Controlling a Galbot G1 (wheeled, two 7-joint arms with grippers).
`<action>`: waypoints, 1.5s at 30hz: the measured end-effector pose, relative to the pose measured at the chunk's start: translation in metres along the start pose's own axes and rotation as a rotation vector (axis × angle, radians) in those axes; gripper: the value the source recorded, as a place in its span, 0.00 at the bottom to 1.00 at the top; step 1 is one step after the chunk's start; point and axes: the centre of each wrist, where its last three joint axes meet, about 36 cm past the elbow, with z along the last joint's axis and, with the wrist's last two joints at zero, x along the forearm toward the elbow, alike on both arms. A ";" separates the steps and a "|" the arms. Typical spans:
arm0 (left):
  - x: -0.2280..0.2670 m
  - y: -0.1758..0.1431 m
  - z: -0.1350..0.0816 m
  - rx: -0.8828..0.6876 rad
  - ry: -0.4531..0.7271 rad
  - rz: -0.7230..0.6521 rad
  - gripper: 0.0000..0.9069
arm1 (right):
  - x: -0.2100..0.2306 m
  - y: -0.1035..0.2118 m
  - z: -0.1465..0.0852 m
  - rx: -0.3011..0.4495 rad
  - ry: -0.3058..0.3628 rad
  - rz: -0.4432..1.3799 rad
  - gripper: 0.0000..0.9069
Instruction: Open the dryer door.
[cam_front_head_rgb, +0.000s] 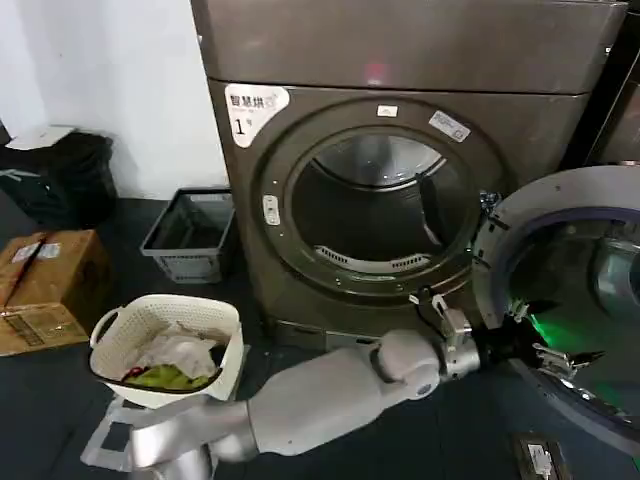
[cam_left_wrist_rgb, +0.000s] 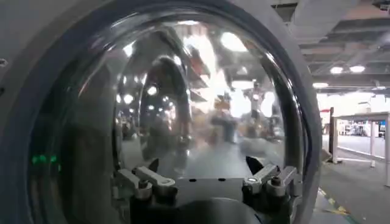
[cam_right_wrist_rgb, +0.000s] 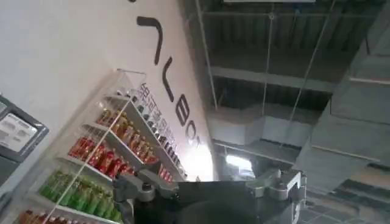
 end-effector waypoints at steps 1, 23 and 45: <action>0.001 0.001 0.000 -0.002 0.000 0.000 1.00 | 0.000 0.000 0.000 0.000 -0.001 -0.001 1.00; 0.055 0.014 -0.020 -0.071 0.003 0.034 1.00 | -0.001 -0.008 -0.009 -0.008 -0.027 0.007 1.00; 0.204 0.048 -0.056 -0.346 0.281 -0.073 1.00 | -0.001 -0.007 -0.010 -0.020 -0.039 0.004 1.00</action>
